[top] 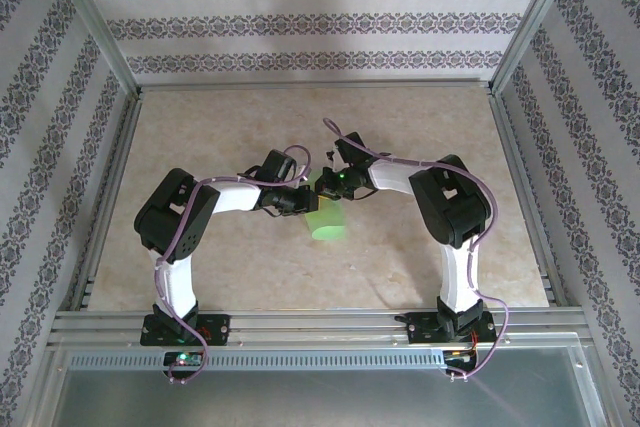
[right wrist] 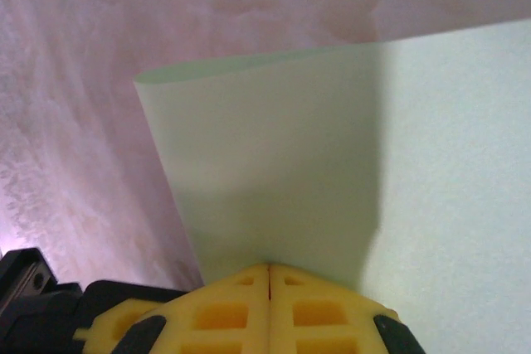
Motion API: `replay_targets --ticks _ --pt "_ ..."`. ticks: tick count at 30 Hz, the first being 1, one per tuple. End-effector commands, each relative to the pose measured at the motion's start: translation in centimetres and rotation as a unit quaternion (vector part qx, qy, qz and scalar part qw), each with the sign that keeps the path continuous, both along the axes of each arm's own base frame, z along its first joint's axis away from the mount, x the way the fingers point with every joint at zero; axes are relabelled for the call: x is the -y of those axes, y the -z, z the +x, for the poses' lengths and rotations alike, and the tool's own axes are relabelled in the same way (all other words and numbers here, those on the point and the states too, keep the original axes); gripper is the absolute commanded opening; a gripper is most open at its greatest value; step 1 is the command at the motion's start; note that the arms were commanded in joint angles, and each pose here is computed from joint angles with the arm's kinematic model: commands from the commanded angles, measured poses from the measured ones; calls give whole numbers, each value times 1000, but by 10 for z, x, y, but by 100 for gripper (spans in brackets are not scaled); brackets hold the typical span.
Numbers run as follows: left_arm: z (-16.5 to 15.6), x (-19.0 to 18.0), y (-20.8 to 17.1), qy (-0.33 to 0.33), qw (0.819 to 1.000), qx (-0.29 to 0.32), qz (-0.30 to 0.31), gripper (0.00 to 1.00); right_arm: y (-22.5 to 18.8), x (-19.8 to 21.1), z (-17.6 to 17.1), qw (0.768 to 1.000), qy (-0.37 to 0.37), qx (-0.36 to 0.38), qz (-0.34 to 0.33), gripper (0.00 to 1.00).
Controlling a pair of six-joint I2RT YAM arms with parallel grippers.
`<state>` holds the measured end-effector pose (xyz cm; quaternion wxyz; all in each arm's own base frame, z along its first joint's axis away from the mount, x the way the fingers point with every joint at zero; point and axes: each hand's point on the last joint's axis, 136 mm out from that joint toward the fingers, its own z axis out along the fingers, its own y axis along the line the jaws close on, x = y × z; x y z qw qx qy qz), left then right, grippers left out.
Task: Fold a paper plane with a square sheet of paper (fold left side to right side)
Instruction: Hold the square sheet of paper at the center of the table, then first fold the square sheet of paper in half at the center of the table.
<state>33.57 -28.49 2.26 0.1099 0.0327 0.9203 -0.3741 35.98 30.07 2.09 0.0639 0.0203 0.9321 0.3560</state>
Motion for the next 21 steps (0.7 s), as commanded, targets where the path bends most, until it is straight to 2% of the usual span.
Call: replay_targets --ticks 1,10,21 --pt "-17 -11 28 8 999 -33 41 16 8 -1 4 1000 4 2 -11 0" --pt "-29 -16 27 14 998 -41 43 16 35 25 -2 997 33 -28 -58 0" --pt "-79 -30 30 42 996 -63 53 16 48 40 -2 994 52 -39 -82 0"
